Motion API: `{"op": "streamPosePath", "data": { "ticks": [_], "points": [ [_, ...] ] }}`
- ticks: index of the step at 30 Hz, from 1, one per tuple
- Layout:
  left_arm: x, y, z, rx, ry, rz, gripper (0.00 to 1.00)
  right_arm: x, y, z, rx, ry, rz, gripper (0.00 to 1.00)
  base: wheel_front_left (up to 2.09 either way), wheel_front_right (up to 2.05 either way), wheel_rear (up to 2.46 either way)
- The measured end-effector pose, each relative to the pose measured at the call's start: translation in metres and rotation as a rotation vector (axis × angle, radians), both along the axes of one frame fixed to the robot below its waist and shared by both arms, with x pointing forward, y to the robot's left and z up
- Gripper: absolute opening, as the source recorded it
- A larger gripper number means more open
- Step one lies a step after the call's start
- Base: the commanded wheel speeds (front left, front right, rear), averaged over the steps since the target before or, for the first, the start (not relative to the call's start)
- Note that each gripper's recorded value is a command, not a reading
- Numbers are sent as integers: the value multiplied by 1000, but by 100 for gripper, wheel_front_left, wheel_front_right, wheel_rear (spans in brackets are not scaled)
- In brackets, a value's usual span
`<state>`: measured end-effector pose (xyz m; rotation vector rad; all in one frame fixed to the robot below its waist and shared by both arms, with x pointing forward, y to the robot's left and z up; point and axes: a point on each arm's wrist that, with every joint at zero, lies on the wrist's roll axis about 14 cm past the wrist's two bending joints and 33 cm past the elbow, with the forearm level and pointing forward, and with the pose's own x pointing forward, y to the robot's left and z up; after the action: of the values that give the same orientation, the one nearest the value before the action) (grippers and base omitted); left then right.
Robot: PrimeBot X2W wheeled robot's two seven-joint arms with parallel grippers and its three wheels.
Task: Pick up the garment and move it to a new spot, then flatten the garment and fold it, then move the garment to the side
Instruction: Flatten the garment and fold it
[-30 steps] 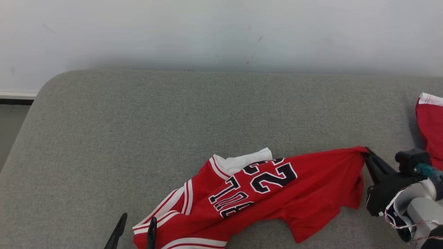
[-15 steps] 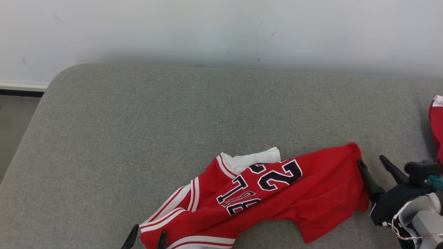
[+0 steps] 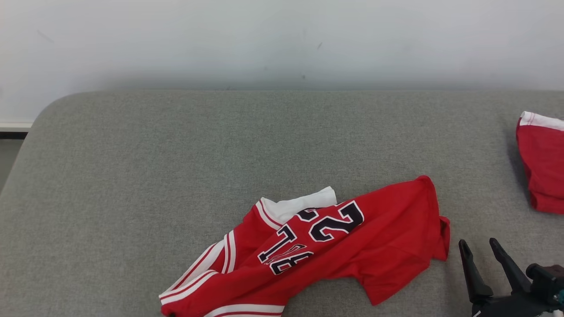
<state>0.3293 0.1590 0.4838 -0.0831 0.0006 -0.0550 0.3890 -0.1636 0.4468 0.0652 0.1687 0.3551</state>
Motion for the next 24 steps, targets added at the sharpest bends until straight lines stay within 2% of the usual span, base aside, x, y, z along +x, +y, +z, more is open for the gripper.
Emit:
{"op": "streamPosePath", "data": {
  "ticks": [4,15,16,17,18,24],
  "points": [
    [5,-6,-16,66,42,-65,100,-7,-1,6,15,-18,-18,100,0,0,0],
    [32,-9,-27,133,66,-111,100,-41,10,2,102,29,-8,100,0,0,0],
    [35,-10,-25,142,60,-121,89,-43,9,1,107,33,-11,100,0,0,0],
    [38,-13,-21,146,47,-133,20,-44,8,1,113,35,-15,100,0,0,0],
    [42,-15,-18,152,35,-146,0,-46,8,1,117,38,-16,100,0,0,0],
    [63,-17,18,206,-82,-151,0,-54,15,-3,138,59,-5,100,0,0,0]
  ]
}}
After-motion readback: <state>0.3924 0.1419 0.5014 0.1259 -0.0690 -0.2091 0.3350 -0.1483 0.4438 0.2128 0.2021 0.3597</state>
